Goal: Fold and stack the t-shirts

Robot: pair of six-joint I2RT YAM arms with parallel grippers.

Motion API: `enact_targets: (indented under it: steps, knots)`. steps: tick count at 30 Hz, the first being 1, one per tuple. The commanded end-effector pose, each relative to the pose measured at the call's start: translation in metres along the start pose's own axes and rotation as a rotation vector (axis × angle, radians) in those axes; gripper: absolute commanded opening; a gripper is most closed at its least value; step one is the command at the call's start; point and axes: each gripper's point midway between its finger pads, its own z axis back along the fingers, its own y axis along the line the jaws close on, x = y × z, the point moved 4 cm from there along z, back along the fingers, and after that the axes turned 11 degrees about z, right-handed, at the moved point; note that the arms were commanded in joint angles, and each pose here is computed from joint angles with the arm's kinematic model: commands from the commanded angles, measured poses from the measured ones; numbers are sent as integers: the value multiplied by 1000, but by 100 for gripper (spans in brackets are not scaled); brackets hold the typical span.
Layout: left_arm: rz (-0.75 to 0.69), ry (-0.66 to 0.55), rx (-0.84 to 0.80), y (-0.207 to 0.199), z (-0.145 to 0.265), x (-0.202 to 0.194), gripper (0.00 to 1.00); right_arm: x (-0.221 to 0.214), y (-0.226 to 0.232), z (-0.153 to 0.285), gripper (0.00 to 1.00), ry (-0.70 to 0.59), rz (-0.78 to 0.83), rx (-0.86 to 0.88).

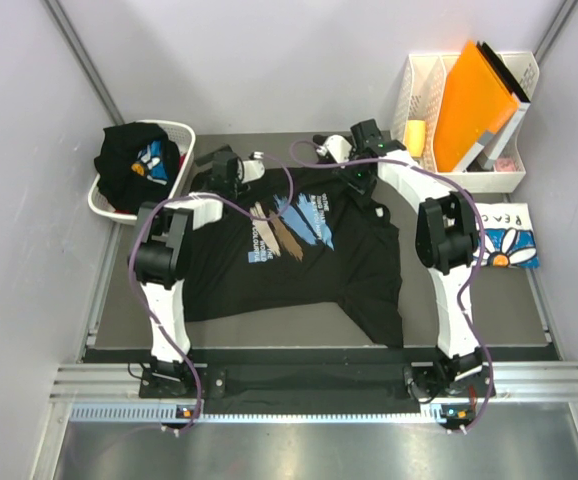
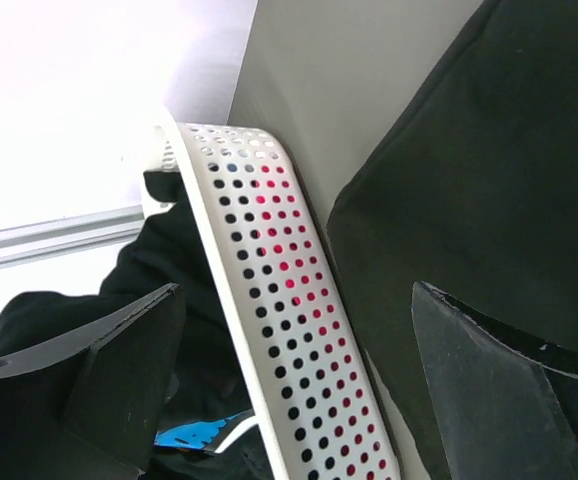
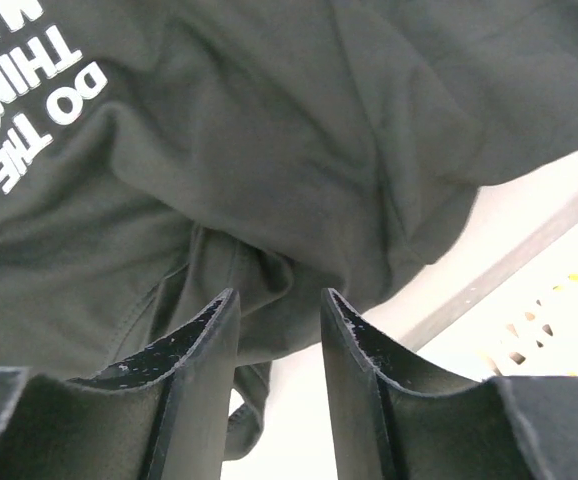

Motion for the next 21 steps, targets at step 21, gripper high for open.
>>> enact_targets:
  steps: [21]
  knots:
    - [-70,30,87,-6,-6,7,99,20,34,21,37,-43,109,74]
